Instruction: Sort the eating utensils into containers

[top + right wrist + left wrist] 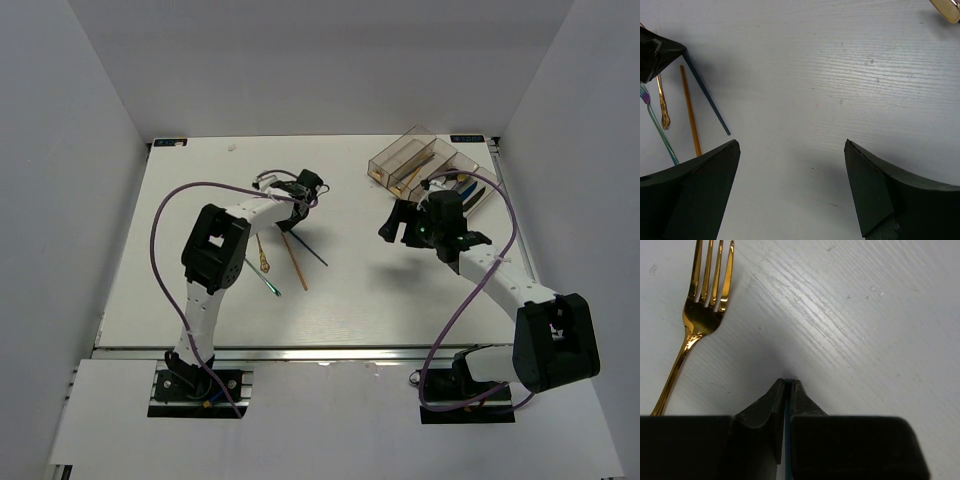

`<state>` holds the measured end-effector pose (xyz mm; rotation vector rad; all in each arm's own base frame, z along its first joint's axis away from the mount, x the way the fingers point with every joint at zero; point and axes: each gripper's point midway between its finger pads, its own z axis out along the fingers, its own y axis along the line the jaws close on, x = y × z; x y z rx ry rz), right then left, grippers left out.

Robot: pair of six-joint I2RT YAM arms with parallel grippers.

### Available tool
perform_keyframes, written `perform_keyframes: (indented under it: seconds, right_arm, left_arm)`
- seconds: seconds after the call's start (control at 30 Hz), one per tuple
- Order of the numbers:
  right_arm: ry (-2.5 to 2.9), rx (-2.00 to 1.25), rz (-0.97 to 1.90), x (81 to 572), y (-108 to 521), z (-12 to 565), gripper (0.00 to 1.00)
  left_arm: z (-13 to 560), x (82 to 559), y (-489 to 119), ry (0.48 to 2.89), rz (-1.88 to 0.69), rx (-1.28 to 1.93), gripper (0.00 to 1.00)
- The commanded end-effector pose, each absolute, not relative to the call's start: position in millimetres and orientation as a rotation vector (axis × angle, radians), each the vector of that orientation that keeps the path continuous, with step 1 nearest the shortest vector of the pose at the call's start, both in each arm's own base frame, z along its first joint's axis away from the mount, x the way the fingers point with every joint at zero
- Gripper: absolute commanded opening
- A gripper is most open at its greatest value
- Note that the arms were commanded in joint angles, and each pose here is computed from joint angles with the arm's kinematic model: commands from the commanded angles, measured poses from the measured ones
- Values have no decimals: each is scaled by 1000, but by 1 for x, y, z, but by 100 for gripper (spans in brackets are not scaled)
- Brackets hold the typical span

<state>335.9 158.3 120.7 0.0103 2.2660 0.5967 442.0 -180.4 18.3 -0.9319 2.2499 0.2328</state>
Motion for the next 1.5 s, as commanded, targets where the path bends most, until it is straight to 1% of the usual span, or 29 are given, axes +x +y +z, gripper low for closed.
perform_keyframes:
  seconds: [0.0,0.13,0.23,0.27,0.33,0.4,0.47,0.5,0.57,0.6,0.63,0.67,0.7,0.73,0.77,0.8,0.9,0.97,1.1,1.2,1.37,1.43,1.47]
  right_arm:
    - [2211,-26,601,339,160,132,89]
    - [2211,-23,593,339,158,131,89]
    - [2216,-22,593,340,158,129,89]
    - [2221,-24,599,339,159,127,89]
    - [2172,-121,707,337,175,137,89]
    - [2123,-228,857,325,195,148,89]
    - [2072,-290,941,320,206,158,89]
    - [2061,-312,978,316,210,162,89]
    - [2055,-311,1005,315,213,166,89]
    - [2058,-300,1013,315,214,166,90]
    - [2063,-286,1028,315,215,167,89]
    - [2067,-272,1043,315,216,167,89]
    - [2069,-235,1094,315,220,169,89]
    - [2066,-222,1134,313,224,171,88]
    - [2072,-224,1189,309,229,168,88]
    - [2072,-191,1220,309,233,170,86]
    - [2072,-162,1220,318,239,165,84]
    - [2096,-153,1224,319,243,160,82]
    - [2105,-145,1292,316,256,153,73]
    - [2106,-141,1322,316,265,151,69]
    - [2075,-145,1390,315,277,157,69]
    - [2071,-144,1387,317,280,158,63]
    - [2073,-141,1393,318,283,157,57]
  left_arm:
    - [2,444,-193,2298,189,-934,10]
    - [7,461,-209,2280,92,-920,0]
    - [12,474,-226,2276,-19,-897,0]
    - [17,482,-240,2274,-112,-878,0]
    - [32,487,-252,2268,-204,-822,0]
    - [46,493,-275,2253,-365,-699,0]
    - [80,498,-293,2184,-507,-610,0]
    - [78,490,-296,2200,-520,-541,0]
    - [117,485,-317,2123,-699,-435,0]
    - [107,471,-316,2136,-724,-384,0]
    - [115,460,-326,2125,-810,-330,0]
    - [151,459,-332,2015,-906,-287,0]
    - [156,451,-335,1992,-946,-258,0]
    - [148,434,-338,2007,-990,-219,0]
    - [170,426,-346,1947,-1080,-162,0]
    - [175,419,-349,1930,-1130,-145,0]
    - [188,396,-358,1881,-1269,-99,0]
    - [191,390,-358,1856,-1310,-90,0]
    - [201,380,-362,1823,-1372,-66,0]
    - [208,374,-364,1789,-1419,-59,0]
    - [206,374,-362,1794,-1409,-68,0]
    - [206,375,-362,1794,-1409,-71,0]
    - [206,375,-362,1793,-1411,-73,0]
